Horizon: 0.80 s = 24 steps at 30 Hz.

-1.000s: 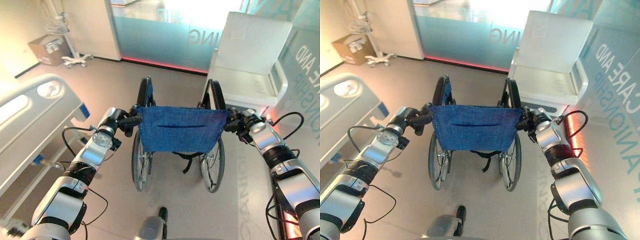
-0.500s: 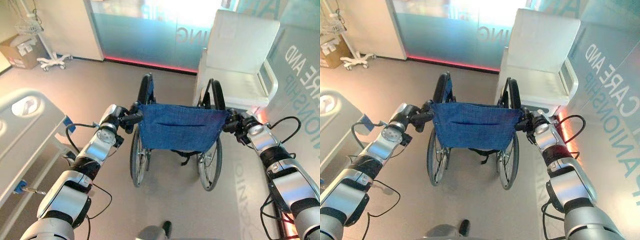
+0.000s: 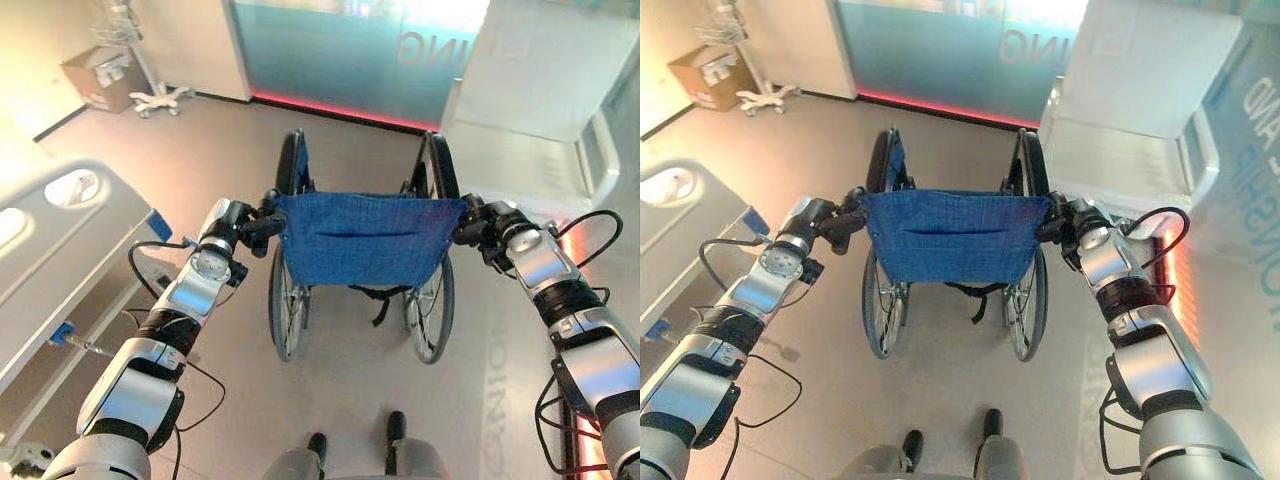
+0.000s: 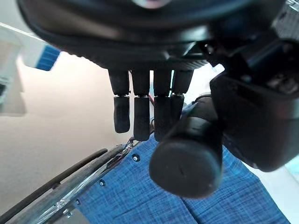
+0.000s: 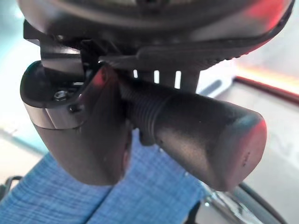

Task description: Push the wheelchair next to the bed

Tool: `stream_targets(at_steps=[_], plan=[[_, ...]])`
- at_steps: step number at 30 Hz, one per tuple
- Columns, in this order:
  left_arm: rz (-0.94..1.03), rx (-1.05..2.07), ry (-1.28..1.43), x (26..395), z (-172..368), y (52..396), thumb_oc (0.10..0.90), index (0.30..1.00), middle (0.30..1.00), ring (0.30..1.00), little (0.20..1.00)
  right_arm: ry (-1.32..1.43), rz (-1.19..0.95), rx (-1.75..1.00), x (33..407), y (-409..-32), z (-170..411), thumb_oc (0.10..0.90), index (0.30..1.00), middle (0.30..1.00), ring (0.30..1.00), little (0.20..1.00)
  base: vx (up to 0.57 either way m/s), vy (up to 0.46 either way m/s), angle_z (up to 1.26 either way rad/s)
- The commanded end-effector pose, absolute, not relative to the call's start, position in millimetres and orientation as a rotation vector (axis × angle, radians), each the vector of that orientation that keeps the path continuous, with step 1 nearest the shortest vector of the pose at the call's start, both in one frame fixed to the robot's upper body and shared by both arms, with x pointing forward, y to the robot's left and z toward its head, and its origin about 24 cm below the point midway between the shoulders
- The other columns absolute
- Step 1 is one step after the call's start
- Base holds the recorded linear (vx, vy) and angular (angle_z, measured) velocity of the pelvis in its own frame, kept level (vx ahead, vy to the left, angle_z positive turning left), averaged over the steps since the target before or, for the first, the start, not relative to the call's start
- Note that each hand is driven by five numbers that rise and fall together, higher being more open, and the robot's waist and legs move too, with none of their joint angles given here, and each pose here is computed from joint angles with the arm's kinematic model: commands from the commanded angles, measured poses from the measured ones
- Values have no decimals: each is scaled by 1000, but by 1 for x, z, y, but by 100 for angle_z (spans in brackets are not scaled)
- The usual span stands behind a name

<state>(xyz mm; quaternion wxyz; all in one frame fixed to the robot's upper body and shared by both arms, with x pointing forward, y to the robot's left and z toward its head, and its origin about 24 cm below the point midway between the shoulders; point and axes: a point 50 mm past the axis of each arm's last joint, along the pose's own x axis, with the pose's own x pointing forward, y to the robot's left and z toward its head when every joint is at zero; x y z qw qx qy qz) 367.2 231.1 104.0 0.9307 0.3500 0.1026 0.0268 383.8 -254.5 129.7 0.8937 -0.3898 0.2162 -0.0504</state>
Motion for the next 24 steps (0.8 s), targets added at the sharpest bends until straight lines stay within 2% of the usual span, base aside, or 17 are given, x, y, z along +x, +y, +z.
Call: stream_targets(at_steps=[1, 9, 15, 24], plan=[[7, 745, 370, 343, 53, 244, 400, 300, 300, 300, 300, 497, 19, -1002, 375, -260, 109, 400, 300, 300, 300, 300, 266, -195, 53], [-45, 726, 353, 344, 40, 224, 400, 300, 300, 300, 300, 502, -5, -1040, 372, -270, 103, 400, 300, 300, 300, 300, 254, -189, 41], [-40, 711, 345, 337, 38, 228, 400, 300, 300, 300, 300, 484, 6, -1060, 374, -255, 100, 400, 300, 300, 300, 300, 371, -134, 10], [-22, 705, 339, 320, 37, 247, 400, 300, 300, 300, 300, 445, 65, -1151, 379, -253, 112, 400, 300, 300, 300, 300, 409, 35, -73]])
